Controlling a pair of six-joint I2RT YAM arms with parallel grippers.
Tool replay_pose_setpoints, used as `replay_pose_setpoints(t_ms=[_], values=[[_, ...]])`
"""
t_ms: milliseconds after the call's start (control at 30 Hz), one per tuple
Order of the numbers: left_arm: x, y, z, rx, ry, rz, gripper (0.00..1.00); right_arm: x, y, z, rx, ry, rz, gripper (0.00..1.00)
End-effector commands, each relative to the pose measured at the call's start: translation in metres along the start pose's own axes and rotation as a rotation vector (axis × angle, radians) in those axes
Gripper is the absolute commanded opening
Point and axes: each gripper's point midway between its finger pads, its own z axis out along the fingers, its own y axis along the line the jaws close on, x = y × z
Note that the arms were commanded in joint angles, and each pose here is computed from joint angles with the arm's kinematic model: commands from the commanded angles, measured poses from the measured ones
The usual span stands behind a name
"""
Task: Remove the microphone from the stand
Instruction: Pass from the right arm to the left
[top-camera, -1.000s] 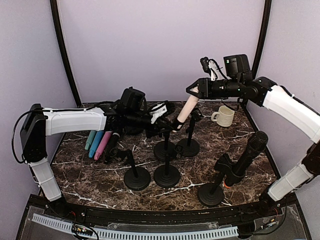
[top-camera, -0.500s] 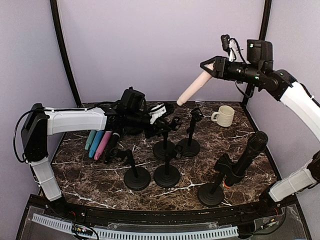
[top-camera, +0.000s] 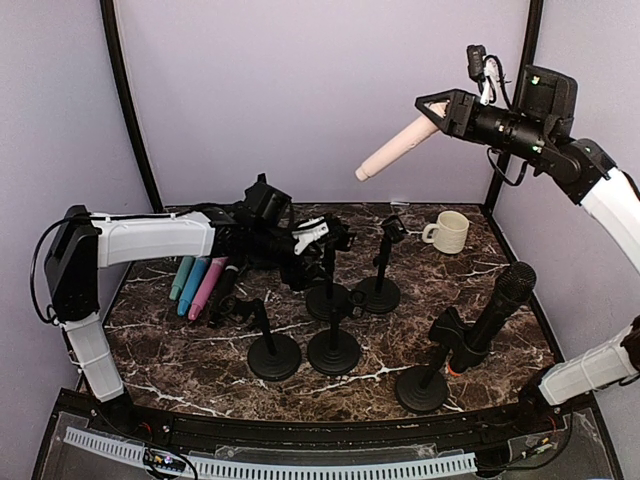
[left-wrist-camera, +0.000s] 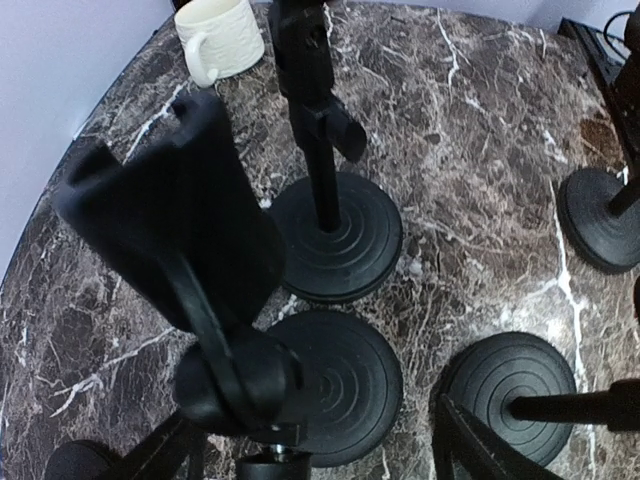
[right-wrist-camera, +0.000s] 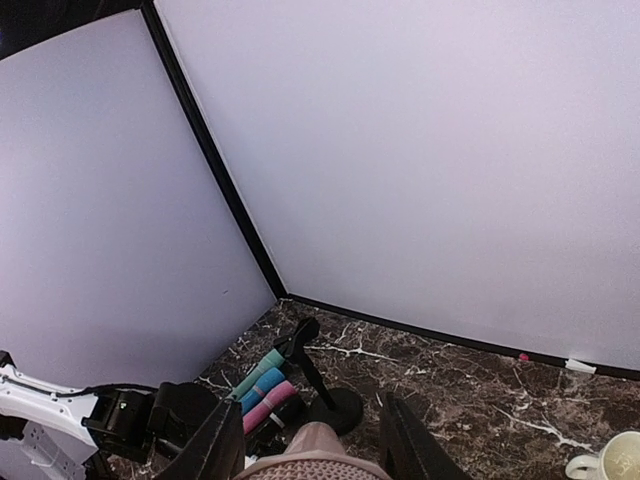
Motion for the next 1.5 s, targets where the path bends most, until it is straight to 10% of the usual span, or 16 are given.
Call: replay_pose_setpoints(t_ms=[0, 300, 700, 1467], values=[[-0.073, 0.009, -0.061, -0.056, -0.181, 0.0, 0.83, -0.004, 0.017, -0.012, -0.079, -0.011, -0.005, 0.0], [-0.149, -0.01, -0.154, -0.032, -0.408, -0.064, 0.86, 0.015, 0.069, -0.02, -0.353, 0.082, 0.032, 0.0], [-0.189, -0.076, -0.151, 0.195, -0.401, -0.114, 0.85, 0.058, 0.128, -0.001, -0.524, 0.192, -0.016, 0.0], [-0.194, -0.078, -0.141, 0.2, -0.394, -0.187, 0.31, 0.088, 0.127, 0.016, -0.496, 0.27, -0.065, 0.01]])
